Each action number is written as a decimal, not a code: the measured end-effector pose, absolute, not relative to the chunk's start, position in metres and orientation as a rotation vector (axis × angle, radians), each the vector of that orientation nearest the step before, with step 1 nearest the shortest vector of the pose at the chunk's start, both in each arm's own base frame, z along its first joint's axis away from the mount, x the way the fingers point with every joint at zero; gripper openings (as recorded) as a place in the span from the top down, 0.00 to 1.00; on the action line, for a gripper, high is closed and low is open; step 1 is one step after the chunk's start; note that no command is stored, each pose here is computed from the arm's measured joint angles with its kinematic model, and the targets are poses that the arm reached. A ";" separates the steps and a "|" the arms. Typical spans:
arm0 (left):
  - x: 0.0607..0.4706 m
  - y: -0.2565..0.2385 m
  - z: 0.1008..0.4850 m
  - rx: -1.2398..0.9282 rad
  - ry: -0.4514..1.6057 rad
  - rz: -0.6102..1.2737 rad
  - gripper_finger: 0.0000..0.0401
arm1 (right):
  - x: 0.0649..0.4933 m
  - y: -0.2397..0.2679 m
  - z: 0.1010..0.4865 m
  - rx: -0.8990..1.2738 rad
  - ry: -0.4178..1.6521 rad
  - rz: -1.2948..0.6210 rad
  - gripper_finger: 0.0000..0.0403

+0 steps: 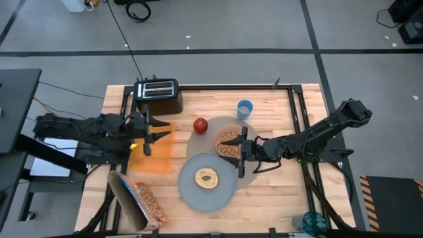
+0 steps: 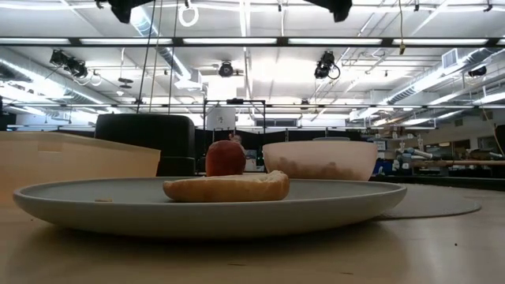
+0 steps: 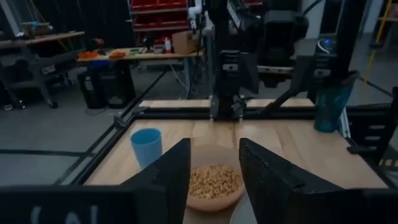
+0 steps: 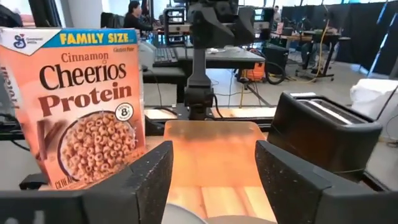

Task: Arrange a breakfast setting
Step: Put the spoon from the blue glass on the table mat

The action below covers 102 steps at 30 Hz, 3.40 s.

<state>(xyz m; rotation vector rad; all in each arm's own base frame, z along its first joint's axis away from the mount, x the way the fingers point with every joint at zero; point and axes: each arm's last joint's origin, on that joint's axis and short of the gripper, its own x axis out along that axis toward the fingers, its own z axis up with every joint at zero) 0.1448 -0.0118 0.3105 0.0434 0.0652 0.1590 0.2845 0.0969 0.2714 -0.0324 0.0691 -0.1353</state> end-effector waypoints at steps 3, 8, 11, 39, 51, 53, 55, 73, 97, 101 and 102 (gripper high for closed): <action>0.154 -0.007 0.307 0.026 0.089 0.157 0.67 | 0.275 0.097 0.272 -0.057 0.063 -0.137 0.43; 0.163 -0.003 0.309 0.048 0.055 0.157 0.67 | 0.253 0.094 0.263 -0.037 0.069 -0.120 0.46; 0.164 -0.003 0.311 0.072 0.030 0.156 0.65 | 0.236 0.094 0.265 -0.026 0.048 -0.107 0.45; 0.153 0.000 0.281 0.001 -0.074 0.194 0.61 | 0.171 0.082 0.322 0.107 0.477 -0.068 0.48; 0.159 -0.005 0.283 0.021 -0.109 0.060 0.61 | 0.183 0.162 0.374 0.243 0.839 0.237 0.48; 0.161 -0.005 0.285 0.021 -0.134 0.060 0.61 | 0.182 0.173 0.382 0.287 0.918 0.241 0.48; 0.161 -0.005 0.285 0.027 -0.141 0.061 0.61 | 0.180 0.182 0.389 0.341 1.020 0.229 0.48; 0.162 -0.004 0.282 0.029 -0.113 0.063 0.61 | 0.148 0.284 0.353 0.798 1.924 -0.073 0.45; 0.162 -0.004 0.278 0.033 -0.065 0.075 0.61 | 0.115 0.327 0.344 0.619 2.000 -0.081 0.51; 0.162 -0.003 0.278 -0.006 -0.066 0.096 0.61 | 0.107 0.320 0.374 0.606 1.793 -0.055 0.52; 0.162 -0.003 0.278 -0.023 -0.067 0.098 0.61 | 0.102 0.323 0.375 0.602 1.743 -0.034 0.52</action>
